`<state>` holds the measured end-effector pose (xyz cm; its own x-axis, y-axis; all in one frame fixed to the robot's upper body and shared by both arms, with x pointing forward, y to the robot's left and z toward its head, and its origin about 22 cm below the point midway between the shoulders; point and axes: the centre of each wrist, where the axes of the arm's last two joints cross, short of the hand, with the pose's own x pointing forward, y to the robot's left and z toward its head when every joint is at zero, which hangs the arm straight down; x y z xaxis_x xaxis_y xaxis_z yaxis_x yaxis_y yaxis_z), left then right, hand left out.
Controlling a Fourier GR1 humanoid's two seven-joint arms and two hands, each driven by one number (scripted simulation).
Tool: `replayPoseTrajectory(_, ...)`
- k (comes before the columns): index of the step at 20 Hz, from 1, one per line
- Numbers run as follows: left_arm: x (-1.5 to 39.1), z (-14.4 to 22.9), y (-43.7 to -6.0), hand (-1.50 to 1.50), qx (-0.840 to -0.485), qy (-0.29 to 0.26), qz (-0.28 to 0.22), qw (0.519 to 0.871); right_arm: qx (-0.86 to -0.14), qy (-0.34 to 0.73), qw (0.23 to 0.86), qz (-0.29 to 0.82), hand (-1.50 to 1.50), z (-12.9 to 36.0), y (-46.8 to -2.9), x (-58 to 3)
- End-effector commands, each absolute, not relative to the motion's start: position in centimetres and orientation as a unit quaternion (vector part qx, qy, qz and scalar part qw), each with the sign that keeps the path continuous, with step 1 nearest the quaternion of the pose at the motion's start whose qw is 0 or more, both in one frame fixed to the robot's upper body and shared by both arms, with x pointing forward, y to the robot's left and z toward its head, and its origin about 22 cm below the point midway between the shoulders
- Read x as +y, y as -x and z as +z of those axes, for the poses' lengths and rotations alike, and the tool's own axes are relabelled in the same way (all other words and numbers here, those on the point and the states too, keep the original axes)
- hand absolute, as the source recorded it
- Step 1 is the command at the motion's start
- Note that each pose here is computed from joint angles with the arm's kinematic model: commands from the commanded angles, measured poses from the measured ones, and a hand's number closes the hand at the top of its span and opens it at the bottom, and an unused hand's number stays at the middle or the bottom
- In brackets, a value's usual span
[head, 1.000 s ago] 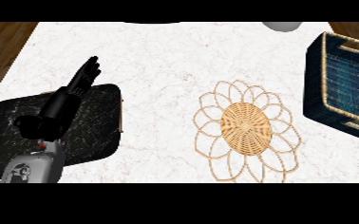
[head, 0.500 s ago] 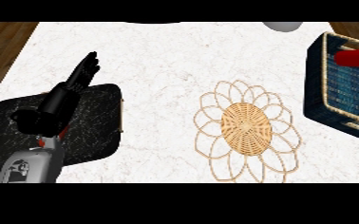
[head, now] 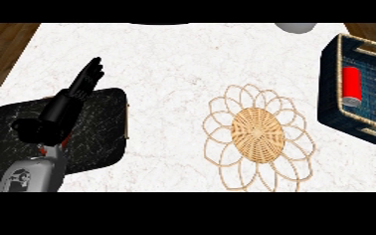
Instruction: Pick the can from the placemat and place it in the basket
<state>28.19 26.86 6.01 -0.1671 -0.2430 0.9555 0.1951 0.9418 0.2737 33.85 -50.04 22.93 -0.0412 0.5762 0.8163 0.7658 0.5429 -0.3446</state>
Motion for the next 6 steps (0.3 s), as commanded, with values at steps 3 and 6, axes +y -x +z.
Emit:
replayPoseTrajectory(3, 26.6, 5.3, -28.0, 0.00, -0.740, -0.020, -0.173, 0.649, -0.725, 0.411, 0.521, -0.183, -1.50, 23.6, -32.3, -51.5)
replayPoseTrajectory(6, 27.9, 5.5, -26.6, 0.00, -0.743, -0.012, -0.165, 0.648, -0.707, 0.394, 0.547, -0.212, -1.50, 25.3, -30.0, -54.8)
